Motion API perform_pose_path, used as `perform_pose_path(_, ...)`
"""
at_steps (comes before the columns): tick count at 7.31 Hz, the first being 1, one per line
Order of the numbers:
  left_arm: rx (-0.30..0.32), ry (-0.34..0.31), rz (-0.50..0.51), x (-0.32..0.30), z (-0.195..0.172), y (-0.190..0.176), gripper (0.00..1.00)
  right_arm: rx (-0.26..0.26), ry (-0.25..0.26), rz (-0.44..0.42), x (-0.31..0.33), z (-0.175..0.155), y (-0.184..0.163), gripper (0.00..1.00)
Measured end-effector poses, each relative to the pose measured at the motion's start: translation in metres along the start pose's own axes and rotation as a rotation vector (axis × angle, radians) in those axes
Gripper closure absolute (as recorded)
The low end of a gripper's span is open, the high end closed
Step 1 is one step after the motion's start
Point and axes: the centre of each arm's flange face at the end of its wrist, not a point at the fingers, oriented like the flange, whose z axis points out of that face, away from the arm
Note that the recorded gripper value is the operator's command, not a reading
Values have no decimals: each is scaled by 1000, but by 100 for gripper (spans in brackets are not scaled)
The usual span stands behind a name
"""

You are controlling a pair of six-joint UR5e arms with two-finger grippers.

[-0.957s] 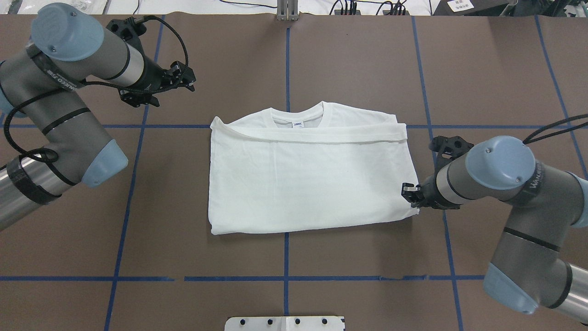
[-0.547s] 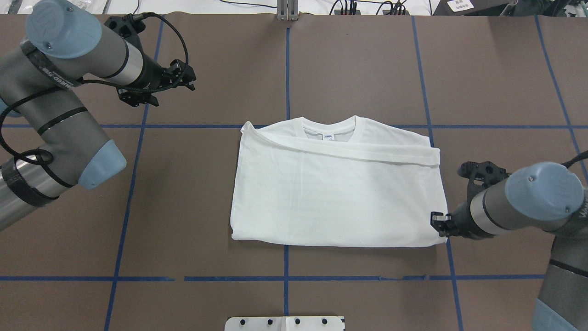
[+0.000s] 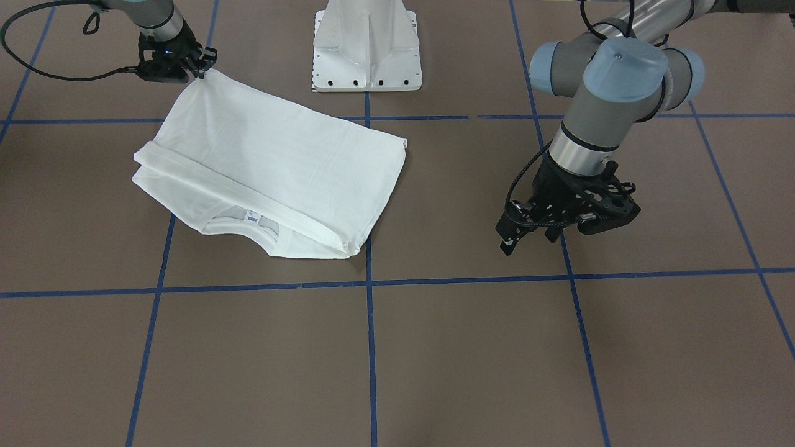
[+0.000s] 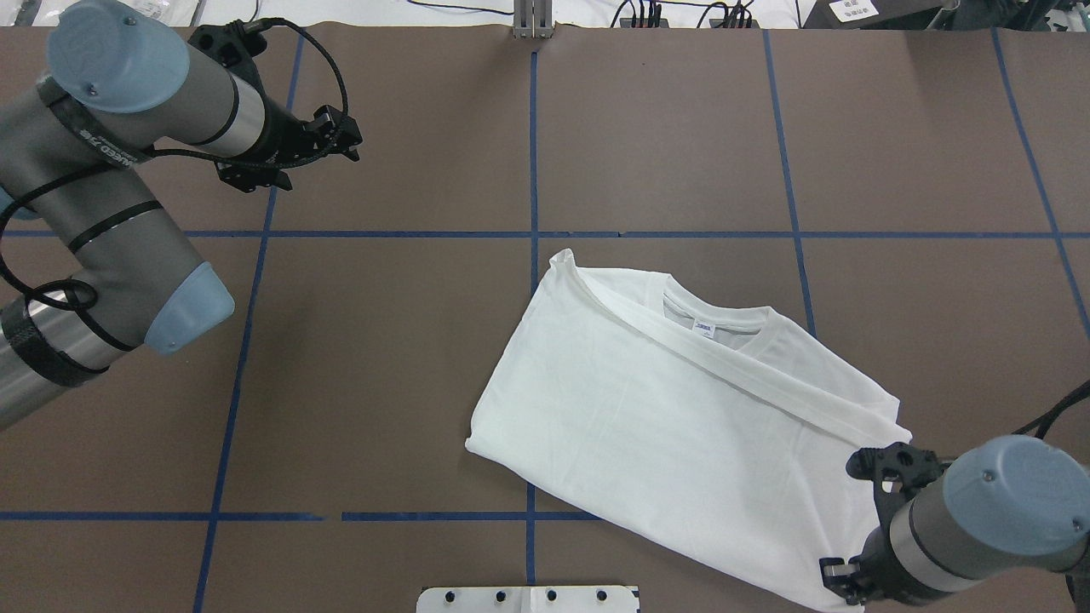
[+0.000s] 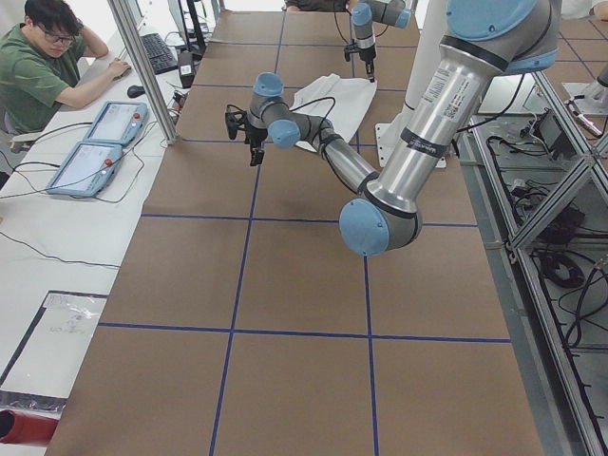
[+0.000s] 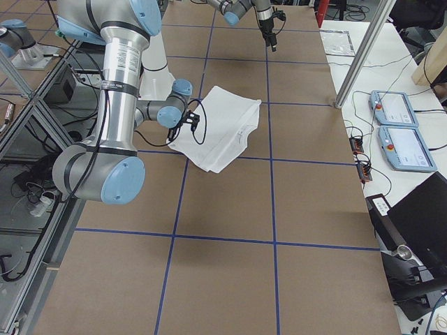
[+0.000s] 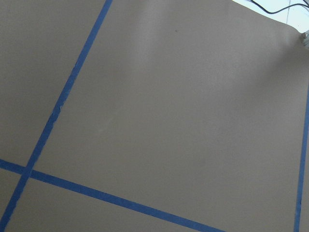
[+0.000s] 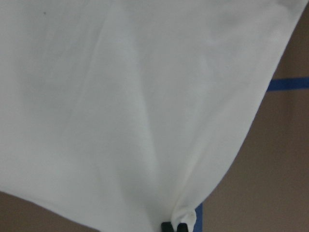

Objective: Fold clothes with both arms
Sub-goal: 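Bring the left gripper to the shirt while the right gripper repositions, then push the shirt corner away from the robot with the left gripper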

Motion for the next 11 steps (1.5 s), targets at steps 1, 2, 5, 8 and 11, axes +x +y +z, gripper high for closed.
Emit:
perform_pose_path(1, 1, 2, 2, 1, -1, 0, 1, -41, 14, 14, -8, 13, 23, 2)
perform_pose_path(2, 1, 3, 3, 1, -1, 1, 1, -64, 11, 27, -17, 18, 38, 0)
perform_pose_path(5, -17, 11, 17, 7, 0, 12, 1, -12, -121, 125, -57, -19, 14, 0)
perform_pose_path(8, -144, 43, 42, 34, 15, 101, 1, 183, -362, 175, -97, -127, -66, 0)
perform_pose_path(11, -344, 31, -72, 61, 32, 248, 1, 321, -451, 208, -87, -194, -116, 0)
